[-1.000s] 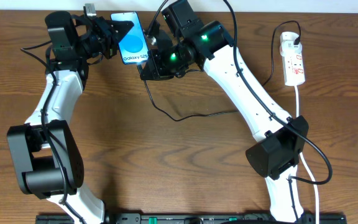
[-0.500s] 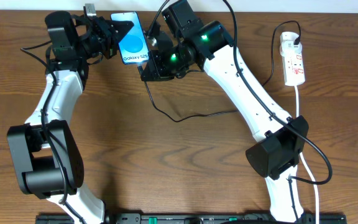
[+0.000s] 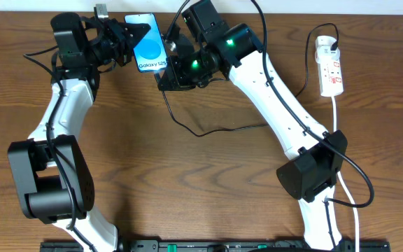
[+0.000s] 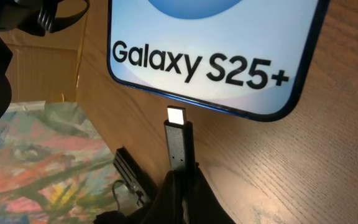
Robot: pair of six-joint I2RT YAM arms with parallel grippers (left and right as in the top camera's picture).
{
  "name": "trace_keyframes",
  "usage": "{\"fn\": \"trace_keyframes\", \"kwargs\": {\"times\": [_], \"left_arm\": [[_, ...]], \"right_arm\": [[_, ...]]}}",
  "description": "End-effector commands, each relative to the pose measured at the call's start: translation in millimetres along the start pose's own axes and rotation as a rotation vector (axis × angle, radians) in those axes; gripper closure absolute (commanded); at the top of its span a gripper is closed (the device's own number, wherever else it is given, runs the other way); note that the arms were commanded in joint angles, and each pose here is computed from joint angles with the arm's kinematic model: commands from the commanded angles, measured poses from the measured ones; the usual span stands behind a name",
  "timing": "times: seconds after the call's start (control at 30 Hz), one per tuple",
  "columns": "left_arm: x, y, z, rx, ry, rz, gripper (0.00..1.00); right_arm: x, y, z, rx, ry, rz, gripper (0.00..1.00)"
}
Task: Plug charger to phone and switch on socket
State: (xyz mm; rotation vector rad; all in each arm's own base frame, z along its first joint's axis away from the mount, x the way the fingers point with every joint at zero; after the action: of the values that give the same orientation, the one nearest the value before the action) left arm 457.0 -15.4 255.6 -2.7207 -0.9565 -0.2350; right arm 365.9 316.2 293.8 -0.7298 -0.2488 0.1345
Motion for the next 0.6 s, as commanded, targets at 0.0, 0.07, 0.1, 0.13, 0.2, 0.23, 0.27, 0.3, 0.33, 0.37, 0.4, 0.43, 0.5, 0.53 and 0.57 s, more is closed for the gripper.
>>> {"fn": "trace_keyframes", "kwargs": {"times": [0.0, 0.07, 0.1, 0.13, 0.2, 0.23, 0.27, 0.3, 0.33, 0.37, 0.4, 0.43, 0.5, 0.53, 0.57], "left_arm": [[1.7, -1.0, -10.8, -0.035, 0.05, 0.008, 0.93], [2.5, -1.0, -12.3, -0.042, 0.053, 0.005, 0.93], [2.5, -1.0, -12.3, -0.042, 0.053, 0.005, 0.93], [2.3, -1.0, -12.4, -0.043, 0.053, 0.007, 0.93], [2.2, -1.0, -12.4, -0.044, 0.053, 0.008, 0.93], [2.2, -1.0, -12.4, -0.044, 0.053, 0.008, 0.93], [2.2, -1.0, -12.4, -0.044, 0.053, 0.008, 0.93], [2.1, -1.0, -12.5, -0.044, 0.053, 0.009, 0.93], [1.9, -1.0, -12.6, -0.046, 0.053, 0.011, 0.93], [1.8, -1.1, -12.6, -0.046, 0.053, 0.013, 0.93], [1.6, -1.1, -12.7, -0.048, 0.053, 0.016, 0.93], [1.3, -1.1, -12.8, -0.049, 0.053, 0.019, 0.93], [1.0, -1.1, -13.0, -0.051, 0.053, 0.022, 0.93], [0.9, -1.1, -13.1, -0.052, 0.053, 0.024, 0.93], [0.8, -1.1, -13.1, -0.053, 0.054, 0.025, 0.93]], "right_arm": [[-3.3, -1.7, 7.7, 0.018, -0.002, 0.004, 0.99], [-3.2, -1.7, 7.7, 0.018, -0.002, 0.004, 0.99], [-3.2, -1.7, 7.7, 0.018, -0.002, 0.004, 0.99], [-3.2, -1.7, 7.7, 0.018, -0.002, 0.004, 0.99], [-3.2, -1.6, 7.6, 0.018, -0.002, 0.004, 0.99], [-3.2, -1.7, 7.7, 0.018, -0.002, 0.004, 0.99], [-3.1, -1.7, 7.7, 0.018, -0.002, 0.004, 0.99], [-3.1, -1.6, 7.6, 0.018, -0.002, 0.004, 0.99], [-3.2, -1.6, 7.6, 0.018, -0.002, 0.004, 0.99], [-3.2, -1.6, 7.6, 0.018, -0.002, 0.004, 0.99], [-3.2, -1.6, 7.6, 0.018, -0.002, 0.004, 0.99], [-3.1, -1.6, 7.6, 0.018, -0.002, 0.004, 0.99], [-2.8, -1.6, 7.8, 0.019, -0.004, 0.003, 0.99], [-2.8, -1.6, 7.8, 0.019, -0.004, 0.002, 0.99], [-2.7, -1.6, 7.8, 0.019, -0.004, 0.002, 0.99]]}}
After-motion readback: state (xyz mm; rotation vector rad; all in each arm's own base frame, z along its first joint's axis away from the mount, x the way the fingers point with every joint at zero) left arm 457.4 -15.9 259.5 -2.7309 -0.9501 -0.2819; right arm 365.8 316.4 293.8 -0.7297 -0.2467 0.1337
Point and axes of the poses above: each gripper's point midway between its finger pads, its own y axis out along the fingers, its own z axis along the line the jaws close on, x = y × z, the point moved 9 cm from there along -y, back along the fingers, and after that the axes turned 7 degrees about y, right-handed, at the moved point
